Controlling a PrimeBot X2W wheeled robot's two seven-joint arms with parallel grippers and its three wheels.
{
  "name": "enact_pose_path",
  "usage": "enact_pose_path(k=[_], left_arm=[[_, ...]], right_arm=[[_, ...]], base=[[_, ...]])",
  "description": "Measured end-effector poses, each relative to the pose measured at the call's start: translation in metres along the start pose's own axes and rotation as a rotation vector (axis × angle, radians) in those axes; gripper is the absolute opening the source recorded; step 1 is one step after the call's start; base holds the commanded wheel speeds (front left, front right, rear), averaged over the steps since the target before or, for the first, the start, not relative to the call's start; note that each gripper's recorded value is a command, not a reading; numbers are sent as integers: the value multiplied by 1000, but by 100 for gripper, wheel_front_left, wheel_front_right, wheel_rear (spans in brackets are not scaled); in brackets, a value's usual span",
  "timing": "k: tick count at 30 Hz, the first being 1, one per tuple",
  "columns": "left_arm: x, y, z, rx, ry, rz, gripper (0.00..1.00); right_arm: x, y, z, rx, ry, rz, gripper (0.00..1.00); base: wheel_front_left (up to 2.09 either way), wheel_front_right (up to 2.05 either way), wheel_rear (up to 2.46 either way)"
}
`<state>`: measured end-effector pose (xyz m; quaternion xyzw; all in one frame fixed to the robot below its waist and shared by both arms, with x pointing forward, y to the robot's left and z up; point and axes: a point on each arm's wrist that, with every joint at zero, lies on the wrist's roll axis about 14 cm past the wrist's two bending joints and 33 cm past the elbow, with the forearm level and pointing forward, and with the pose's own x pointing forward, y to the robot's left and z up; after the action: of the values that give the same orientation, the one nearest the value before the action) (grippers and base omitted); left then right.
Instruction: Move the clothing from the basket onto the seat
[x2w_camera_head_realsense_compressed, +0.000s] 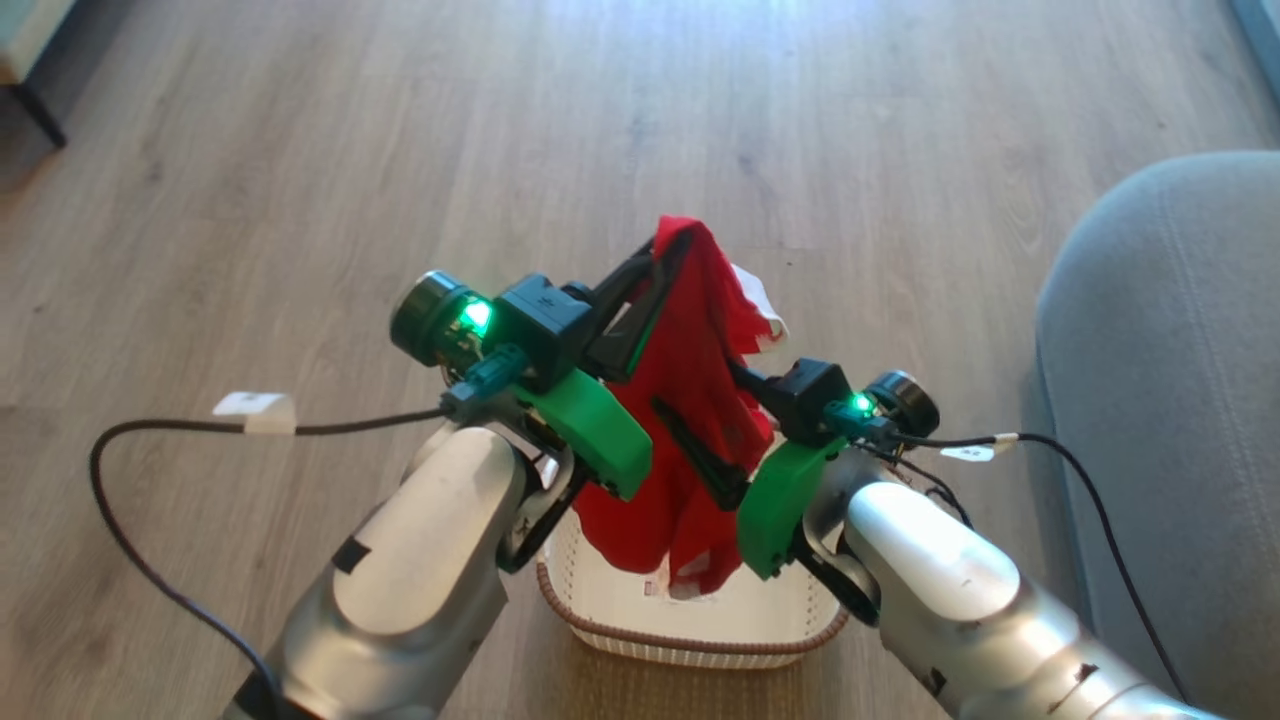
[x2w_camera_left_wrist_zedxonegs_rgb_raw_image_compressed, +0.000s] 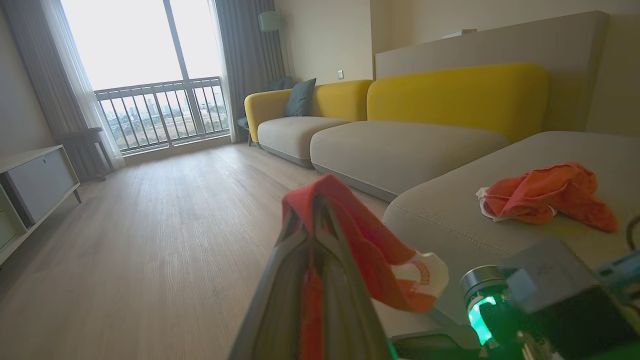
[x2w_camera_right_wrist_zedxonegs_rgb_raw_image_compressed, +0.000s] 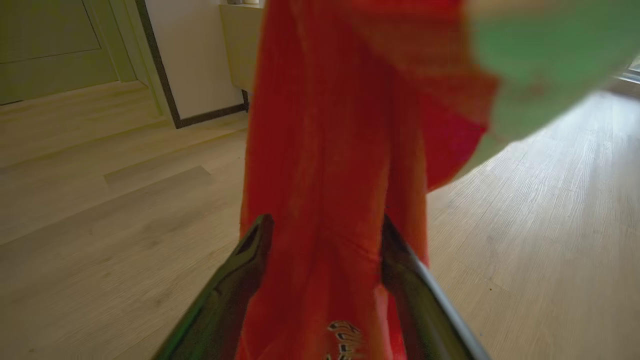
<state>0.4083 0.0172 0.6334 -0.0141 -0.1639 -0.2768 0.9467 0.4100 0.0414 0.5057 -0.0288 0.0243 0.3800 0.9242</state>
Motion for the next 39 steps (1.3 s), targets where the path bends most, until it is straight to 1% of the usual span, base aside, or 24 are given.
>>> enact_pose_path(k=[1,2,3,4,8,13,14,15,16,22,26,31,35,36,39], left_arm=[[-2,0,0,3,0,1,0],[-3,0,1,5,0,-1,0],[-4,0,1,6,1,0,0],[-5,2,0,2,2,5,0],[-7,7,-6,-4,20,21,0],[-4,6,-12,-16,27,12,0],[-3,5,-13,-18,27,8,4],[-1,4,-14,-20,28,4,32],[0,3,-16,-24,30,0,100],[9,-3,-26,-46,41,-28,100],[15,-11,-39,-61,66,-56,100],[19,-28,-59,-92,102,-109,100],[23,-44,-75,-118,132,-158,100],[23,-44,-75,-118,132,-158,100],[28,-61,-83,-142,145,-207,100]], right_arm=[[1,2,-4,5,17,8,100],[2,4,-8,8,31,15,49],[4,5,-9,18,37,18,10],[6,5,-9,24,39,20,0],[15,-1,3,31,15,16,0],[13,-22,8,59,-8,-46,0],[12,-26,10,63,-16,-61,0],[10,-31,13,68,-28,-77,0],[9,-36,15,69,-39,-92,0],[-11,-73,30,78,-112,-210,0],[-34,-99,31,79,-140,-303,0],[-70,-138,42,66,-197,-436,0],[-97,-155,46,50,-222,-514,0],[-97,-155,46,50,-222,-514,0],[-118,-164,45,47,-231,-573,0]], base=[[0,0,0],[0,0,0],[0,0,0],[0,0,0],[0,0,0],[0,0,0],[0,0,0],[0,0,0],[0,0,0],[0,0,0],[0,0,0],[0,0,0],[0,0,0],[0,0,0],[0,0,0]])
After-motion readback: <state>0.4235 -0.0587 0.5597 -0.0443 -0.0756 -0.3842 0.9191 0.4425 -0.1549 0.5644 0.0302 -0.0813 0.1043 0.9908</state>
